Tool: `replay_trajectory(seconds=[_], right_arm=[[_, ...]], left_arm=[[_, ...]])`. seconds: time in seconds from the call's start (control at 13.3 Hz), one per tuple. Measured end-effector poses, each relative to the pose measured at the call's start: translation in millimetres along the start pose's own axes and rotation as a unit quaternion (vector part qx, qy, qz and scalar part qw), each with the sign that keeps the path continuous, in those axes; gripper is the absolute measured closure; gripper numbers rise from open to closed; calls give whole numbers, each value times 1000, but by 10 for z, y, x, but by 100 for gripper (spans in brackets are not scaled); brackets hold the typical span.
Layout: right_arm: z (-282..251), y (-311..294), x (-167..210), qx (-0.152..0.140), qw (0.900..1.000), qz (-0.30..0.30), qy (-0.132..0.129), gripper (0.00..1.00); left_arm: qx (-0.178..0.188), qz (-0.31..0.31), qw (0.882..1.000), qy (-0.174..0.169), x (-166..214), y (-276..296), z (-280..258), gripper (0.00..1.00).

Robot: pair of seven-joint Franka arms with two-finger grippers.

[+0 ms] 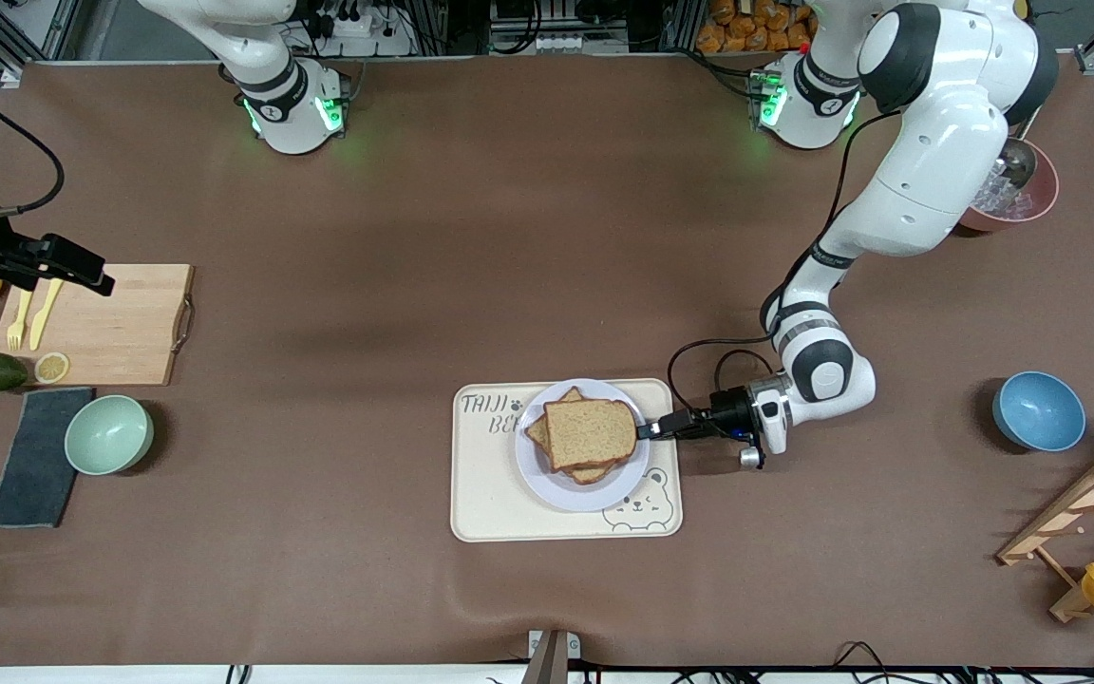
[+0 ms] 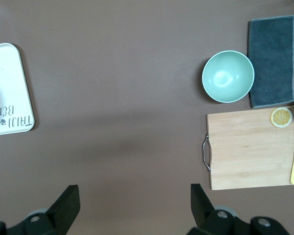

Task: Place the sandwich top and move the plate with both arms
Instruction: 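Open the left gripper to release the plate rim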

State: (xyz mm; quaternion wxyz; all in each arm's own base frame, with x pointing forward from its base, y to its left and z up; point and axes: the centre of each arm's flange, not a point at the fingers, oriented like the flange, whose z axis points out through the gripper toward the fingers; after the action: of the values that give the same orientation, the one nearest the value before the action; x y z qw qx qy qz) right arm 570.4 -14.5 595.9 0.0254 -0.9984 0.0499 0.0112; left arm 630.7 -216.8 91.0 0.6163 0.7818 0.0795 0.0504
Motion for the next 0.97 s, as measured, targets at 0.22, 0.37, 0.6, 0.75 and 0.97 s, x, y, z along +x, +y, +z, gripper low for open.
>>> replay_trajectory(seconds=[0.22, 0.37, 0.6, 0.75, 0.97], right_arm=[[3, 0, 2, 0, 1000, 0, 0, 0], [5, 0, 3, 0, 1000, 0, 0, 0], [10, 3, 5, 0, 1000, 0, -1, 0], [10, 3, 5, 0, 1000, 0, -1, 0], [11, 3, 6, 0, 1000, 0, -1, 0]], left_arm=[[-1, 12, 1000, -11, 71, 109, -31, 37], [3, 15, 1000, -11, 95, 92, -74, 13], [6, 4, 1000, -13, 127, 130, -107, 0], [18, -13, 1000, -19, 159, 146, -158, 0], [31, -38, 998, -30, 242, 442, -219, 0]])
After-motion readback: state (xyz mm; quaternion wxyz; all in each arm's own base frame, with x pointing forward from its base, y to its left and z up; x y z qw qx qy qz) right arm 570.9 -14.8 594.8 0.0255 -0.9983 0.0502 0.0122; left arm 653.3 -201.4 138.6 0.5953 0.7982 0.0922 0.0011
